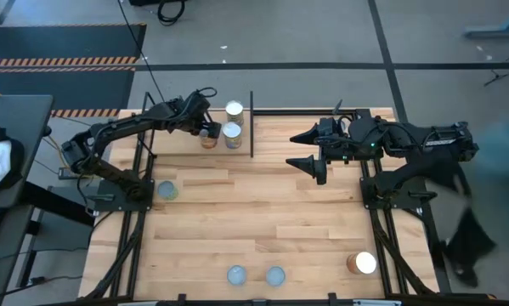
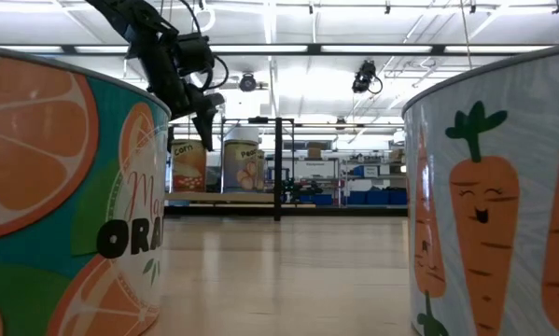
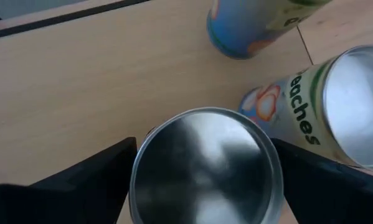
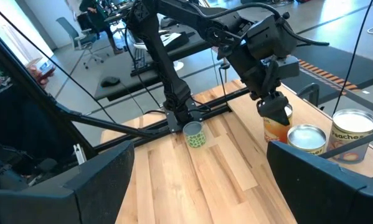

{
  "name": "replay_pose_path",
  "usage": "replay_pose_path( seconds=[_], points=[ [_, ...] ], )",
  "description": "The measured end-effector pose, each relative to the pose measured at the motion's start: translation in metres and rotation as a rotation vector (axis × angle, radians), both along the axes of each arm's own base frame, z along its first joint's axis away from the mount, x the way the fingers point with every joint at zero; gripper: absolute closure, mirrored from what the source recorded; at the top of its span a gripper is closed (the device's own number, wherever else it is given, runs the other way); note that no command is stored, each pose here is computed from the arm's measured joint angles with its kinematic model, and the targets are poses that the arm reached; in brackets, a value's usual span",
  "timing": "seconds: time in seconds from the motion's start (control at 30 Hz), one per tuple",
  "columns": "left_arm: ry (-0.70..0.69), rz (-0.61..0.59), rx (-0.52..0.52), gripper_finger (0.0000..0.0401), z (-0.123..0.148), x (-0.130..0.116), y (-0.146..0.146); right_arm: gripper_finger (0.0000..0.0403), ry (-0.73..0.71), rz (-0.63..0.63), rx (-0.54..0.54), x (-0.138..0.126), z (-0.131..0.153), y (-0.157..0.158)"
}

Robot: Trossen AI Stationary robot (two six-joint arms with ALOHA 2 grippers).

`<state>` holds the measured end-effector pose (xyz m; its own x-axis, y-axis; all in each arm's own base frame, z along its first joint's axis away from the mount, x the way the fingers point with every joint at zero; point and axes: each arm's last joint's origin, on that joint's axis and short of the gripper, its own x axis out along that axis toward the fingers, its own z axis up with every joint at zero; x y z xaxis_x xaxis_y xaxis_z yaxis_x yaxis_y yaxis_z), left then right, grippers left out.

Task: Pick and place cans onto a shelf
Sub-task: Put the top can of corn on the shelf, then put the can of corn on the shelf

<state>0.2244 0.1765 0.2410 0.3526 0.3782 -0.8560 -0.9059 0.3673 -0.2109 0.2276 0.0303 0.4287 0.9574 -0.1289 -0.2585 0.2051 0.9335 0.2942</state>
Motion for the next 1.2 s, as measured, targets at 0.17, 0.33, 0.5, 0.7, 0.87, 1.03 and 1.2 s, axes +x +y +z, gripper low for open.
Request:
replay_pose_path(
  seconds=[0.17,0.33,0.5,0.7,0.87,1.03,1.2],
  points=[
    [-0.034,0.006,0.021,0.0035,0.012,-0.006,-0.004,0.0027,-0.001,0.000,0.000,0.000,0.000,0.000],
    [-0.104,0.006,0.072,0.0035,0.034,-0.017,-0.013,0.0027,0.000,0.000,0.000,0.000,0.000,0.000],
    [-0.191,-0.002,0.148,0.0035,0.062,-0.035,-0.026,0.0027,-0.001,0.000,0.000,0.000,0.000,0.000],
    [-0.274,-0.034,0.315,0.0035,0.109,-0.050,-0.037,0.0027,-0.001,0.000,0.000,0.000,0.000,0.000],
    [-0.272,-0.013,0.428,0.0035,0.147,-0.057,-0.040,0.0027,-0.001,0.000,0.000,0.000,0.000,0.000],
    [-0.291,0.031,0.533,0.0035,0.177,-0.064,-0.042,0.0027,-0.001,-0.001,0.000,0.000,0.000,0.000],
    [-0.296,0.077,0.590,0.0035,0.193,-0.069,-0.044,0.0027,-0.001,0.000,0.000,0.000,0.000,0.000]
  ],
)
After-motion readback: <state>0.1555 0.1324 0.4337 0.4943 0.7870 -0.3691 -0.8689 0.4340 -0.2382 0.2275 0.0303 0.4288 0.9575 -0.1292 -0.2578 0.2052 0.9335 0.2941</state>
